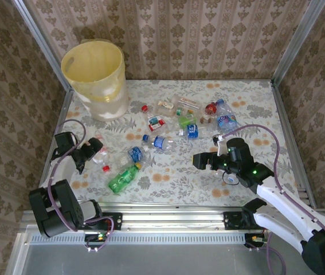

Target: Throw the plastic bottles in the bin

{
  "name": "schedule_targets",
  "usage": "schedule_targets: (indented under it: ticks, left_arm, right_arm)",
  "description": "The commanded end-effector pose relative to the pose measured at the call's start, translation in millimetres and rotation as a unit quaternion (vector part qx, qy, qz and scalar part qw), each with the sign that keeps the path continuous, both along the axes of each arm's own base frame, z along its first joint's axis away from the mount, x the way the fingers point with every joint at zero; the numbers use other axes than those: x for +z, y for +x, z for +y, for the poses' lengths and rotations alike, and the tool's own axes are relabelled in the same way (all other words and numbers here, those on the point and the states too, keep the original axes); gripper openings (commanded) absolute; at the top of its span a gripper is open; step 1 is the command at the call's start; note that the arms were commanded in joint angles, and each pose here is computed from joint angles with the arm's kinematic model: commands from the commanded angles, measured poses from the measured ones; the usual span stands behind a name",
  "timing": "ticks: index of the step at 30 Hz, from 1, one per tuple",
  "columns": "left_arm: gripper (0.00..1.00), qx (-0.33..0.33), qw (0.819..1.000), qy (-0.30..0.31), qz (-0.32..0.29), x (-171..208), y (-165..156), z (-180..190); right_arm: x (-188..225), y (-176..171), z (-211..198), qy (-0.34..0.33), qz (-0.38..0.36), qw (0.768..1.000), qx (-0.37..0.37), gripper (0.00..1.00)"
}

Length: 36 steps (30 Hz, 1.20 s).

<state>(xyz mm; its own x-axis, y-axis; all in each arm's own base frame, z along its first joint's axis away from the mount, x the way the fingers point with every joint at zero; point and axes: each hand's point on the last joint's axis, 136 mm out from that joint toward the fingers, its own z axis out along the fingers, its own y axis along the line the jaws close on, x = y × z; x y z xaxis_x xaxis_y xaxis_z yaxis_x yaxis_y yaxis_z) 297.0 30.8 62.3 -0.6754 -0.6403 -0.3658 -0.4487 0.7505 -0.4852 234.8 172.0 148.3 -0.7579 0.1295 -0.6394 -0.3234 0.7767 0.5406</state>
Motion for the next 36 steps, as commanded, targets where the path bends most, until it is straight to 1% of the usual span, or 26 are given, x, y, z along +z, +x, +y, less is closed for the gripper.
schedule_targets:
  ticks: [1, 5, 10, 14, 17, 19, 21, 24, 27, 31, 36]
  left_arm:
    - [1.0, -0.006, 0.999, -0.017, -0.032, 0, 15, -2]
    - [1.0, -0.011, 0.999, -0.024, -0.029, -11, 19, -5]
    - [0.93, -0.023, 0.999, -0.025, -0.017, -25, 24, -14]
    - [0.84, -0.022, 1.0, -0.021, 0.003, -38, 27, -16]
    - [0.76, -0.034, 0.999, -0.014, 0.007, -40, 32, -20]
    - [0.68, -0.045, 0.999, -0.007, 0.015, -40, 34, -24]
    - [0.58, -0.049, 0.999, 0.0, 0.024, -40, 34, -25]
    - [0.45, -0.054, 0.998, 0.013, 0.027, -36, 32, -24]
    - [0.38, -0.059, 0.997, 0.033, 0.026, -26, 28, -22]
    - [0.32, -0.065, 0.996, 0.053, 0.018, -12, 23, -20]
    - [0.27, -0.064, 0.996, 0.068, -0.012, 14, 17, -20]
  right_arm:
    - [0, 0, 0, 0.002, 0.004, 1.0, 0.001, 1.0]
    - [-2, 1, 1, 0.001, 0.007, 1.0, 0.001, 1.0]
    - [-2, 1, 1, 0.0, 0.009, 1.0, 0.0, 1.0]
    - [-4, 0, 0, -0.001, 0.011, 1.0, 0.0, 1.0]
    - [-5, 0, 0, -0.001, 0.013, 1.0, -0.002, 1.0]
    - [-6, 0, 0, -0.001, 0.013, 1.0, -0.003, 1.0]
    - [-6, 0, 0, -0.001, 0.014, 1.0, -0.003, 1.0]
    - [-4, 1, 0, 0.002, 0.011, 1.0, -0.004, 1.0]
    - [-4, 1, 0, 0.002, 0.012, 1.0, -0.004, 1.0]
    - [-4, 2, 0, 0.0, 0.011, 1.0, -0.006, 1.0]
    - [-4, 1, 0, 0.0, 0.013, 1.0, -0.006, 1.0]
